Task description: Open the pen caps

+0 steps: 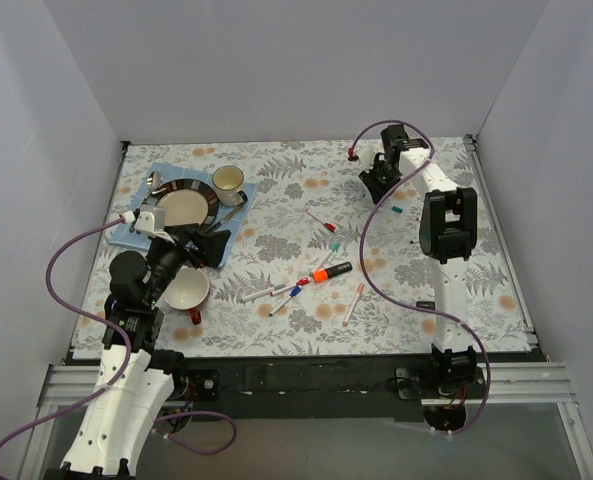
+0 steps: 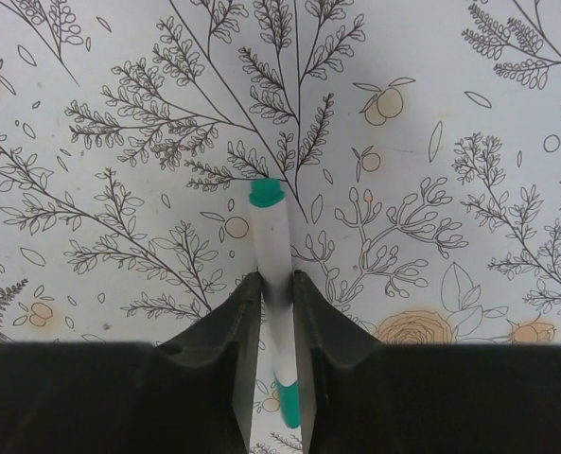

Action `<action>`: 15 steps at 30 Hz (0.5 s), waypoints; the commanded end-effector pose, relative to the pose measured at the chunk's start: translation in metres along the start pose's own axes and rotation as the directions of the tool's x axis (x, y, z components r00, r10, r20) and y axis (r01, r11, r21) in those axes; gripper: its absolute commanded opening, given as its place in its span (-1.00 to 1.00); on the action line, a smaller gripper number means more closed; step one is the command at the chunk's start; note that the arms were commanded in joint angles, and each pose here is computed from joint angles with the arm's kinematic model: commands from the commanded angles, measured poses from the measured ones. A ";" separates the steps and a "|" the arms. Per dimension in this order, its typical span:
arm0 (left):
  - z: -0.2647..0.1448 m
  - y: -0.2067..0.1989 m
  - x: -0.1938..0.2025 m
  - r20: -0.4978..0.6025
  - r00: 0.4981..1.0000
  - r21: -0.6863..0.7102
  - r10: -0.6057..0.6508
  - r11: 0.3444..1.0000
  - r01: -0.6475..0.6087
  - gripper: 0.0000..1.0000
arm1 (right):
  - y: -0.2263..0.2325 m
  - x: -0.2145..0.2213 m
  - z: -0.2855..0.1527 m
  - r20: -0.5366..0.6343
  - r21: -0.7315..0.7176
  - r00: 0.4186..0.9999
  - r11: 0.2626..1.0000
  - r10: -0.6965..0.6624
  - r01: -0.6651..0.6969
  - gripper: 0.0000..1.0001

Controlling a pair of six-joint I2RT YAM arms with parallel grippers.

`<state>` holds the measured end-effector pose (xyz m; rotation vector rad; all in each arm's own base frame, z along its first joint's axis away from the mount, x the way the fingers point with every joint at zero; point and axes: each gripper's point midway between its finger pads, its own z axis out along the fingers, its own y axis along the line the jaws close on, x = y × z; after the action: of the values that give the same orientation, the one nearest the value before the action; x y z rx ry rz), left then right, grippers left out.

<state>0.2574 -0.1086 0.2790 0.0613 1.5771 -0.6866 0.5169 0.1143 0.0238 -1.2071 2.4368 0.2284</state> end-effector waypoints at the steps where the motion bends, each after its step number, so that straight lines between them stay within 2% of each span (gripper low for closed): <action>1: 0.000 -0.004 -0.003 0.004 1.000 0.018 0.023 1.000 -0.023 0.96 | 0.011 0.026 0.013 -0.108 -0.026 0.994 0.999 -0.023 0.021 -0.64; 4: 0.000 -0.005 -0.004 0.005 1.000 0.023 0.024 0.999 -0.024 0.96 | 0.016 0.029 0.017 -0.123 -0.020 0.992 1.000 -0.020 0.018 -0.80; 8: -0.001 -0.025 -0.006 0.015 1.000 0.133 0.004 0.991 -0.006 0.96 | 0.025 0.007 0.014 -0.026 -0.053 0.999 0.998 0.033 -0.034 -0.93; 11: -0.005 -0.052 0.015 -0.067 0.994 0.307 -0.082 0.947 0.099 0.96 | 0.045 -0.018 0.000 0.081 -0.144 0.990 0.984 0.113 -0.100 -0.96; 12: -0.004 -0.058 0.018 -0.107 0.984 0.324 -0.142 0.931 0.170 0.96 | 0.051 -0.024 -0.005 0.109 -0.166 0.986 0.980 0.130 -0.111 -0.97; 14: -0.005 -0.072 0.019 -0.174 0.968 0.390 -0.183 0.889 0.238 0.96 | 0.062 -0.036 -0.019 0.171 -0.206 0.970 0.969 0.173 -0.136 -0.97; 15: 0.003 -0.069 0.030 -0.244 0.941 0.366 -0.235 0.876 0.314 0.96 | 0.066 -0.040 -0.024 0.189 -0.219 0.964 0.965 0.185 -0.143 -0.97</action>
<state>0.2395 -0.1468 0.2769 0.1625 1.5681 -0.9719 0.5005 0.1399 0.0259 -1.1096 2.4379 0.3815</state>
